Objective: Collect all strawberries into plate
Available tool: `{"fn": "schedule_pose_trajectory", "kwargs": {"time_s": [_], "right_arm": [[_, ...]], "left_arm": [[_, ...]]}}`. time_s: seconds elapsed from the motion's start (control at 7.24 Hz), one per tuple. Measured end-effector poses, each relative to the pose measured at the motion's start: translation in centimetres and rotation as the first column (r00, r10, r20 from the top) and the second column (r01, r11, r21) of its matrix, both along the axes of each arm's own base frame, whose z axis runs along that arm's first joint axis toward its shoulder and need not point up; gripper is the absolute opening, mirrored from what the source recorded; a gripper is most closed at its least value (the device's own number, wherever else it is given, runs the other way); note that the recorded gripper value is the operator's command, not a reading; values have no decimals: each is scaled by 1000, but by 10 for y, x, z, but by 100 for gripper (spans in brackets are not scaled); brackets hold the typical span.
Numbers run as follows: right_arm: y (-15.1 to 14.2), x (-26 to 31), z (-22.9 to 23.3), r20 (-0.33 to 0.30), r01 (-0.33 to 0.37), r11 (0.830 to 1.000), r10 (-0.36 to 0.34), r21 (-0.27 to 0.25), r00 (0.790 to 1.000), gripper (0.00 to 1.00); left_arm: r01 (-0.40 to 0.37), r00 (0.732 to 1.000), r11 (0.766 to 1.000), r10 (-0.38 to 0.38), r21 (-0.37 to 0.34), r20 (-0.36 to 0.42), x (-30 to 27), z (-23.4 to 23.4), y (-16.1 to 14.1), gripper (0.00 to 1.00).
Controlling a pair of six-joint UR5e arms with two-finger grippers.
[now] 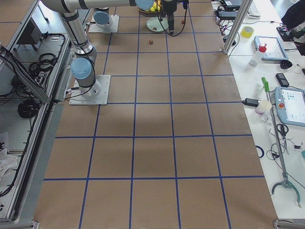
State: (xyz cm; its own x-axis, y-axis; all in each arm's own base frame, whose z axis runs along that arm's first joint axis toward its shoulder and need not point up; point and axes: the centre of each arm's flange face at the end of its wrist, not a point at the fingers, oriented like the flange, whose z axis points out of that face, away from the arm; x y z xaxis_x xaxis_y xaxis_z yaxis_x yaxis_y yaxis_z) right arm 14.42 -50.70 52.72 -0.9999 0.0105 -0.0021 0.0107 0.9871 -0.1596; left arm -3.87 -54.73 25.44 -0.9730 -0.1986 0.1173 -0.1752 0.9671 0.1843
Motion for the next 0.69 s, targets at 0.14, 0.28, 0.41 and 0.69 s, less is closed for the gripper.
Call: {"fn": "schedule_pose_trajectory", "kwargs": {"time_s": [0.14,0.28,0.41,0.69], "right_arm": [[0,0,0,0,0,1000,0,0,1000,100],[0,0,0,0,0,1000,0,0,1000,100],[0,-1,0,0,1,1000,-1,0,1000,100],[0,-1,1,0,3,1000,-3,-1,1000,100]], "left_arm": [[10,1000,1000,-9,-22,26,5,14,-11,100],[32,998,998,-28,-63,62,11,26,-25,100],[80,993,988,-68,-133,92,17,35,-42,100],[231,968,936,-195,-266,155,28,35,-71,100]]}}
